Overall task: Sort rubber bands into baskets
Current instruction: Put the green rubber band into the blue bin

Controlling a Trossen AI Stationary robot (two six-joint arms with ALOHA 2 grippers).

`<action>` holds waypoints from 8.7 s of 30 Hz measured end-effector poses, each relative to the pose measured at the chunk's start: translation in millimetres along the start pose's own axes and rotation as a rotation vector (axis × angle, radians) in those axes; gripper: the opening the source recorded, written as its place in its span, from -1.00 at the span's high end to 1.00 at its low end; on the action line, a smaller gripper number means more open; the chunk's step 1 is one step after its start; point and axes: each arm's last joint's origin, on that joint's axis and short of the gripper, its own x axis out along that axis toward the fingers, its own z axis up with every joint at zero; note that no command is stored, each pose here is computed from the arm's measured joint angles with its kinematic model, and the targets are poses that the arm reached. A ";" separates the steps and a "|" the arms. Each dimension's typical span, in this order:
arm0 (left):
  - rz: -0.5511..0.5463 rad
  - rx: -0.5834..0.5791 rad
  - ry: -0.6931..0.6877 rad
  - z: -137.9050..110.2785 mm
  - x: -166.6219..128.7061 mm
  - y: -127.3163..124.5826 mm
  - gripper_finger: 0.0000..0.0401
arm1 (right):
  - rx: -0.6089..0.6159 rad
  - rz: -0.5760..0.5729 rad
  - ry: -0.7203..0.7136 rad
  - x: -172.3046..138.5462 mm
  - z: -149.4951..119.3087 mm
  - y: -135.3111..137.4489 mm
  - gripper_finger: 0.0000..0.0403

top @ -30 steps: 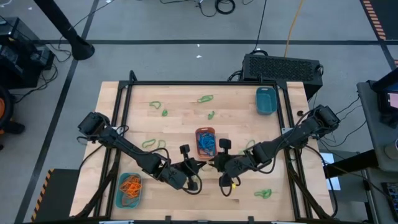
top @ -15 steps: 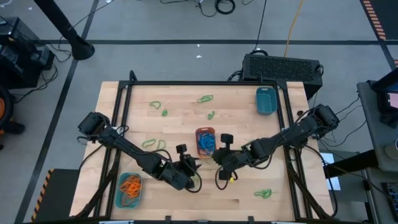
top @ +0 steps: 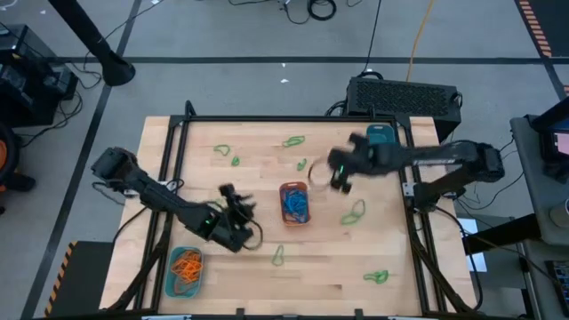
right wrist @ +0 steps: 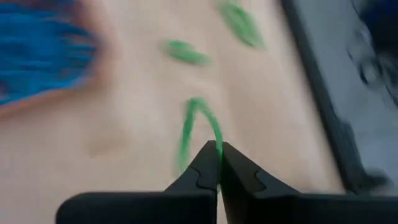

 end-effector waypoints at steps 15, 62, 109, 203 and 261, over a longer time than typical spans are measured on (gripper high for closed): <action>-0.304 -0.265 -0.716 -43.3 20.0 107.4 0.31 | 0.590 -0.213 0.272 31.2 -42.1 -158.9 1.00; -0.385 -0.384 -1.007 -38.0 12.1 134.2 0.31 | 0.572 -0.336 0.611 74.0 -67.8 -178.3 0.47; -0.410 -0.432 -0.998 -37.8 12.1 134.4 0.31 | -0.058 0.504 0.069 40.1 -101.8 69.2 0.41; -0.568 -0.377 -0.060 -50.9 37.0 115.3 0.31 | 0.530 -0.358 0.471 64.7 -107.6 -138.3 0.75; -0.518 -0.380 -0.082 -49.9 40.9 121.9 0.31 | 0.054 0.367 -0.036 220.4 69.9 -92.2 0.57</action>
